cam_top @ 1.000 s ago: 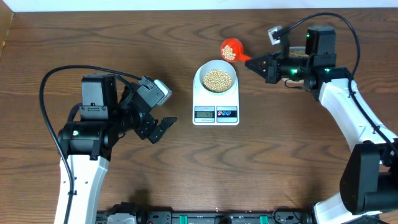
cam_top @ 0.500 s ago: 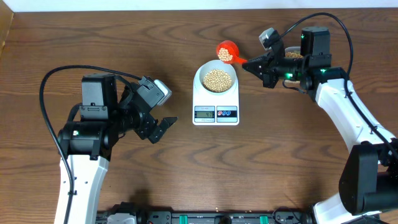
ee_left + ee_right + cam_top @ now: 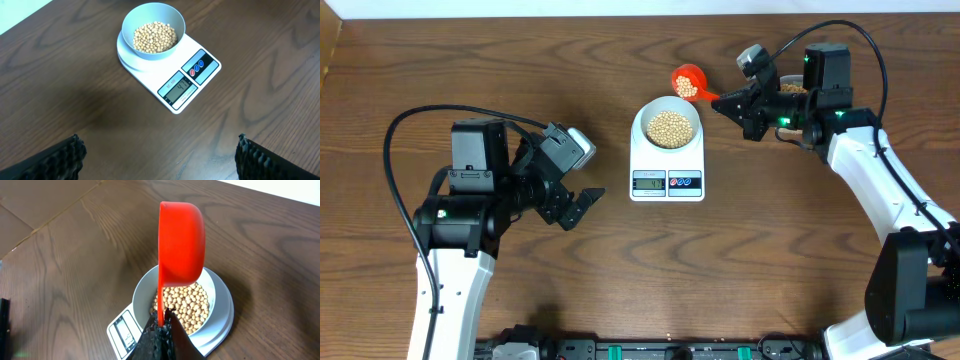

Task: Scoop item into bowl and weigh 50g on scale
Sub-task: 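Tilt the scoop over the bowl to pour soybeans in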

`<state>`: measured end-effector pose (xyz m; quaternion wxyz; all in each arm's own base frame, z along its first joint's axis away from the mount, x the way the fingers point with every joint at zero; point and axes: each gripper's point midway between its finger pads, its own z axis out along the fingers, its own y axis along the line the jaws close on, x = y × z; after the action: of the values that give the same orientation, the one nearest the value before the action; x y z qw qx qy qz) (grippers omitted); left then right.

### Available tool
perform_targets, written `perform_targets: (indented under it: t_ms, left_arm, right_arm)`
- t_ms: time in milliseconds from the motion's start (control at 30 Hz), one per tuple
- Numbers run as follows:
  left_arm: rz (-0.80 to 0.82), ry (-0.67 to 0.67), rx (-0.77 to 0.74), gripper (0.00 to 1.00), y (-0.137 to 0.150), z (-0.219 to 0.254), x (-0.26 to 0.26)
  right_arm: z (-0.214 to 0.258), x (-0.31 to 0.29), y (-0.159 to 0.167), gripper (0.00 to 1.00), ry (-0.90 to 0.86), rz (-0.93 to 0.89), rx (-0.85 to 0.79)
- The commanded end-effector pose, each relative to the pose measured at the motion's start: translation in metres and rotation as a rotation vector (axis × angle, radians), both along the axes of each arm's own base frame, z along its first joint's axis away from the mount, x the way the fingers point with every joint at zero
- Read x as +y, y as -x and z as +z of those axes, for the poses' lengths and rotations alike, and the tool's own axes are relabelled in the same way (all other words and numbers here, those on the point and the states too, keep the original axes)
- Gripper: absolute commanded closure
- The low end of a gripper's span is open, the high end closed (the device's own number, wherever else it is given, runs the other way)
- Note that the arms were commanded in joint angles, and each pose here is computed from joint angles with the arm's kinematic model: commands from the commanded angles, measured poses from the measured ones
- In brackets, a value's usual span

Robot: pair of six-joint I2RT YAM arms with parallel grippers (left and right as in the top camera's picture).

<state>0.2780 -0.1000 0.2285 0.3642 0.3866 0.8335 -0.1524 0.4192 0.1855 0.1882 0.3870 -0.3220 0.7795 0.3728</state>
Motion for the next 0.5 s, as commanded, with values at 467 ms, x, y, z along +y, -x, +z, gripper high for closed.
perform_targets:
  t_ms: [467]
  left_arm:
    - [-0.005,-0.005,-0.023,0.03,-0.0030,0.0065,0.0011]
  right_arm:
    - [0.0125,0.0063,0.0023,0.99,0.037,0.060,-0.122]
